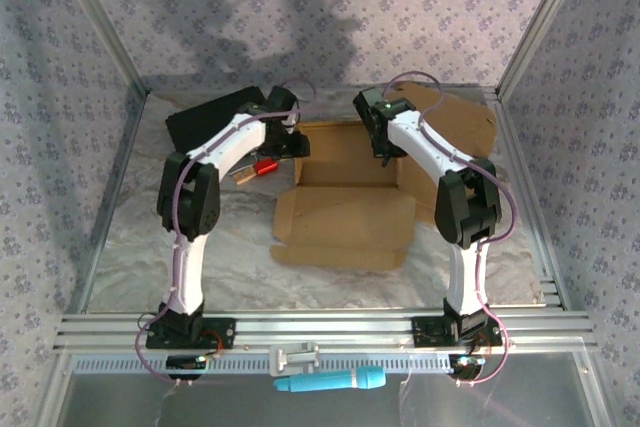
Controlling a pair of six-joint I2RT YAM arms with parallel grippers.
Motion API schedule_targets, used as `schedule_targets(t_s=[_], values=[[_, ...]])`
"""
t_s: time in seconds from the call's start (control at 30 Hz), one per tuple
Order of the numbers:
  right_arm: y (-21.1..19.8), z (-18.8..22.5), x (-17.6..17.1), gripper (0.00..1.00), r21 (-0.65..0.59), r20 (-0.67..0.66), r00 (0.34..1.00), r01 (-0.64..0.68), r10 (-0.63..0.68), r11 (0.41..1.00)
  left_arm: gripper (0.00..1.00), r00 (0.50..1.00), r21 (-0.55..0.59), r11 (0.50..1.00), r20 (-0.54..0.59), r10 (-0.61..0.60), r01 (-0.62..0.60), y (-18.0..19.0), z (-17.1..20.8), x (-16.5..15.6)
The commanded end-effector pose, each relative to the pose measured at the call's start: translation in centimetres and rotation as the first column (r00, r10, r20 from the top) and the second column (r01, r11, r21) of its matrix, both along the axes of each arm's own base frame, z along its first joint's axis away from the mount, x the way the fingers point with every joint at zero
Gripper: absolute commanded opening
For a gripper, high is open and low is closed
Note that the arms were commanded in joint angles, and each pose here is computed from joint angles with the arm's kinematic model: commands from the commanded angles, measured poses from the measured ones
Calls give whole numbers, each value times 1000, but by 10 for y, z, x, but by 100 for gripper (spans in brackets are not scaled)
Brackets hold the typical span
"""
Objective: Fold the paper box
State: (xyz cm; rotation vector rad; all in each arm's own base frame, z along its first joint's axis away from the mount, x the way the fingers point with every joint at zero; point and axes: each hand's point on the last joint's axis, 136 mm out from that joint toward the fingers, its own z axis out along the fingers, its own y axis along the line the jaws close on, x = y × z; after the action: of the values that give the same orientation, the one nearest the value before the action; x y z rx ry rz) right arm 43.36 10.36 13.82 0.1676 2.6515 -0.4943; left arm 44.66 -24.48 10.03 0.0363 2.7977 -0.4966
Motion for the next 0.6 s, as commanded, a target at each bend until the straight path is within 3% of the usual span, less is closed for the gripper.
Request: schedule_targets(t_s=[0.0, 0.33, 0.5, 0.57], values=[[-4, -11, -4, 0, 0, -46, 999, -1, 1, 1000, 53, 997, -140, 988, 53, -60, 66, -8, 40, 1], [-4, -22, -6, 0, 40, -82, 997, 16, -13, 999, 39, 992, -273, 954, 44, -117, 124, -4, 43, 6], [-3, -28, -7, 0, 53, -105, 994, 24, -18, 998, 40, 995, -225, 969, 30, -99, 103, 4, 37, 5], [-4, -31, -11, 0, 66, -126, 991, 46, -37, 997, 44, 999, -148, 988, 39, -35, 40, 20, 39, 8]])
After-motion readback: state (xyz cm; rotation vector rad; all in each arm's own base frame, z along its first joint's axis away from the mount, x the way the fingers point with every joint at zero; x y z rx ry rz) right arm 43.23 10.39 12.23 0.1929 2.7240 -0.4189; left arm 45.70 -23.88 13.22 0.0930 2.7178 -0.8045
